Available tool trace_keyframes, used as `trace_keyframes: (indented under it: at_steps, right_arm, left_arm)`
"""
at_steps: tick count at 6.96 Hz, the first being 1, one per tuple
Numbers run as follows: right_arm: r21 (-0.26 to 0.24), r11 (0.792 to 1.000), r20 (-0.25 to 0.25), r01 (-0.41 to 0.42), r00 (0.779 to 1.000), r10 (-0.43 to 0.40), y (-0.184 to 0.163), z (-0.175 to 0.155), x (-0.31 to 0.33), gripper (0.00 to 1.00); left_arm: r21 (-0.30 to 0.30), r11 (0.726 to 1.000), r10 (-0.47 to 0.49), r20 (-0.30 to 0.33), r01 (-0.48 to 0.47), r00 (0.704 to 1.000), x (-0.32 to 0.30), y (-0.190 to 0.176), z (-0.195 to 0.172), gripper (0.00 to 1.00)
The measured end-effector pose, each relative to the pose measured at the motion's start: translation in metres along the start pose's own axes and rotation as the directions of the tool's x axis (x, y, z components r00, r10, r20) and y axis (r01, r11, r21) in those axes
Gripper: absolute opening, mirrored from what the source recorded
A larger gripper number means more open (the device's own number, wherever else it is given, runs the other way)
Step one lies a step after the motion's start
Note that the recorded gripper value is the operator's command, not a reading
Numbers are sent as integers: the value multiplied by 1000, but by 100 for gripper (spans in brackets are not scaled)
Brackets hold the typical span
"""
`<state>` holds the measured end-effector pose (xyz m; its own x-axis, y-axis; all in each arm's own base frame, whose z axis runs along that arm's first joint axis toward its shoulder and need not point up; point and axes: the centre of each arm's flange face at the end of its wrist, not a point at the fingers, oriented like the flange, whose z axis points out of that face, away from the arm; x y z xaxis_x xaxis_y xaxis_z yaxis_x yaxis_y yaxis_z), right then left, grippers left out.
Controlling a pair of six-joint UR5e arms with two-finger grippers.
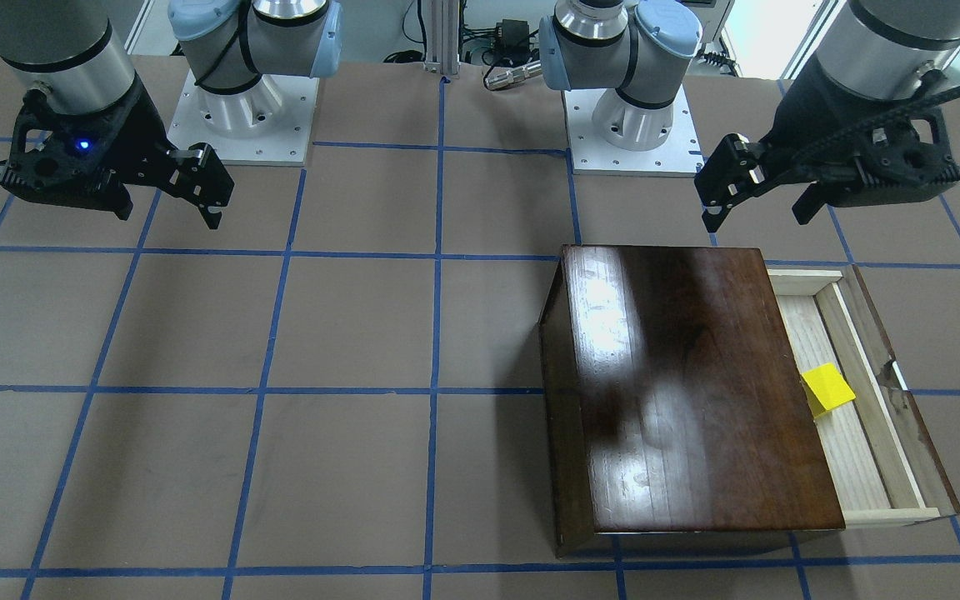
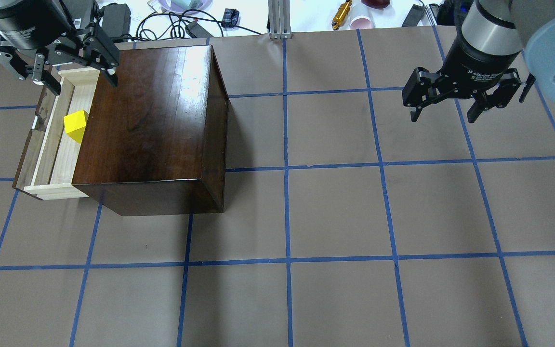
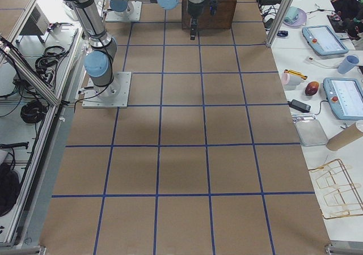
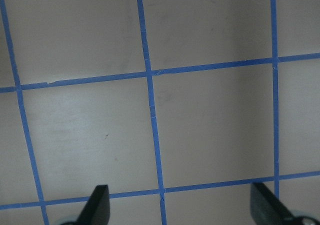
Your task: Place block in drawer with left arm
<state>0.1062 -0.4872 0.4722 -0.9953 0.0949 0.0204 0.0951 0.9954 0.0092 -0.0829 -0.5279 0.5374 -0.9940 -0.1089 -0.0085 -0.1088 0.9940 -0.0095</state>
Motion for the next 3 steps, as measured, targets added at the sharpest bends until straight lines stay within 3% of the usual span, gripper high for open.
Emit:
trace_keyframes:
  at_steps: [3]
  right_arm:
    - [0, 1000, 0, 0, 1000, 0, 0, 0, 0, 100]
  left_arm:
    - [-21, 997, 75, 0, -75, 997, 34, 2, 14, 100]
